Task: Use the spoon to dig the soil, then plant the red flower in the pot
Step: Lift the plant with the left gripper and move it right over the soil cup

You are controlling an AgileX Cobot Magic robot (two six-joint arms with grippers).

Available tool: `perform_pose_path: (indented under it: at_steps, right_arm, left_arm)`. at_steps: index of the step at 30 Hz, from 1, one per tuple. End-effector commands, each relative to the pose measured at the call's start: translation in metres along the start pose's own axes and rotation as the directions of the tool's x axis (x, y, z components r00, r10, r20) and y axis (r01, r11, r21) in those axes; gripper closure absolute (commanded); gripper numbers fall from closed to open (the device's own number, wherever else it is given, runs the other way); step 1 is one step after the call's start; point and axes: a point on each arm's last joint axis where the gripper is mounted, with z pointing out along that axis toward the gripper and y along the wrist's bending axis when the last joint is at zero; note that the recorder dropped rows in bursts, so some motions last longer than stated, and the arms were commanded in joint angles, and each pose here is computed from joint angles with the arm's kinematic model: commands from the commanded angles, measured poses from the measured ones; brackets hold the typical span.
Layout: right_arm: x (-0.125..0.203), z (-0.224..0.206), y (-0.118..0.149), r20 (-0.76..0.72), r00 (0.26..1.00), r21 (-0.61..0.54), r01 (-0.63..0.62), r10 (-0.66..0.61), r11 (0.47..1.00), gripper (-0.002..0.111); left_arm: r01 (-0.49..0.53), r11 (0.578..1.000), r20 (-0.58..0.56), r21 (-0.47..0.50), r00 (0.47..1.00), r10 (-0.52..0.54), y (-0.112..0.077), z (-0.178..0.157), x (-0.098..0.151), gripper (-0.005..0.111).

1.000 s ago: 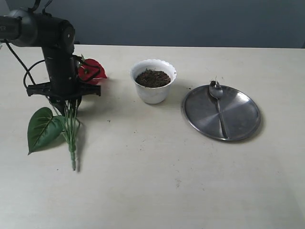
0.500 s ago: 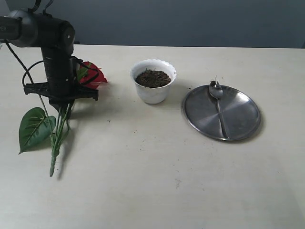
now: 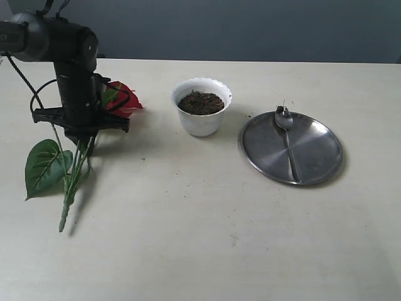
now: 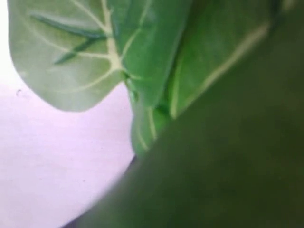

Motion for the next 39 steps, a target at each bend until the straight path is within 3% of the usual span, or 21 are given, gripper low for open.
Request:
perform_pose_path:
  at_steps: [1,6,13,15,18,20,21,23,25,29,31,32,36,37,39]
  right_arm:
    - [0.0,0.0,0.0,0.008,1.0,0.006,0.004,-0.004,1.0,0.109]
    - [0.0,0.0,0.0,0.008,1.0,0.006,0.004,-0.004,1.0,0.109]
    - [0.0,0.0,0.0,0.008,1.0,0.006,0.004,-0.004,1.0,0.109]
    - [0.0,0.0,0.0,0.008,1.0,0.006,0.004,-0.004,1.0,0.109]
    - [0.0,0.0,0.0,0.008,1.0,0.006,0.004,-0.004,1.0,0.109]
    - [0.0,0.0,0.0,0.008,1.0,0.006,0.004,-0.004,1.0,0.109]
    - [0.0,0.0,0.0,0.008,1.0,0.006,0.004,-0.004,1.0,0.109]
    - [0.0,0.0,0.0,0.008,1.0,0.006,0.004,-0.004,1.0,0.109]
    - [0.0,0.0,0.0,0.008,1.0,0.006,0.004,-0.004,1.0,0.109]
    - [0.0,0.0,0.0,0.008,1.0,0.006,0.004,-0.004,1.0,0.109]
    - [0.0,0.0,0.0,0.008,1.0,0.006,0.004,-0.004,1.0,0.109]
    - [0.0,0.0,0.0,0.008,1.0,0.006,0.004,-0.004,1.0,0.109]
    - [0.0,0.0,0.0,0.008,1.0,0.006,0.004,-0.004,1.0,0.109]
    - [0.0,0.0,0.0,0.008,1.0,0.006,0.004,-0.004,1.0,0.109]
    - [0.0,0.0,0.0,0.008,1.0,0.006,0.004,-0.004,1.0,0.109]
  left_arm:
    - [-0.027,0.995,0.136,0.092,0.991,0.014,-0.005,-0.03,-0.002,0.106]
    - [-0.129,0.966,0.382,0.223,0.924,0.036,-0.011,-0.081,0.0,0.106]
    - [-0.254,0.912,0.628,0.321,0.778,-0.004,-0.009,-0.124,0.034,0.106]
    - [-0.29,0.898,0.696,0.33,0.718,-0.024,-0.01,-0.133,0.048,0.106]
    - [-0.371,0.891,0.805,0.263,0.593,0.009,-0.014,-0.146,0.076,0.106]
    - [-0.399,0.892,0.871,0.21,0.491,0.015,-0.017,-0.158,0.096,0.106]
    - [-0.396,0.897,0.913,0.197,0.408,-0.02,-0.015,-0.172,0.116,0.106]
    - [-0.392,0.902,0.944,0.18,0.328,-0.045,-0.013,-0.182,0.134,0.106]
    - [-0.383,0.907,0.963,0.173,0.259,-0.074,-0.008,-0.19,0.152,0.106]
    - [-0.386,0.908,0.98,0.159,0.171,-0.099,-0.001,-0.192,0.185,0.106]
    - [-0.432,0.887,0.984,0.165,0.135,-0.117,-0.008,-0.192,0.204,0.106]
    - [-0.493,0.856,0.987,0.157,0.112,-0.117,-0.015,-0.194,0.219,0.106]
    - [-0.593,0.796,0.989,0.121,0.003,-0.148,-0.024,-0.205,0.239,0.106]
    - [-0.63,0.77,0.985,0.098,-0.048,-0.165,-0.027,-0.21,0.243,0.106]
    - [-0.719,0.693,0.983,0.049,-0.087,-0.16,-0.038,-0.21,0.246,0.106]
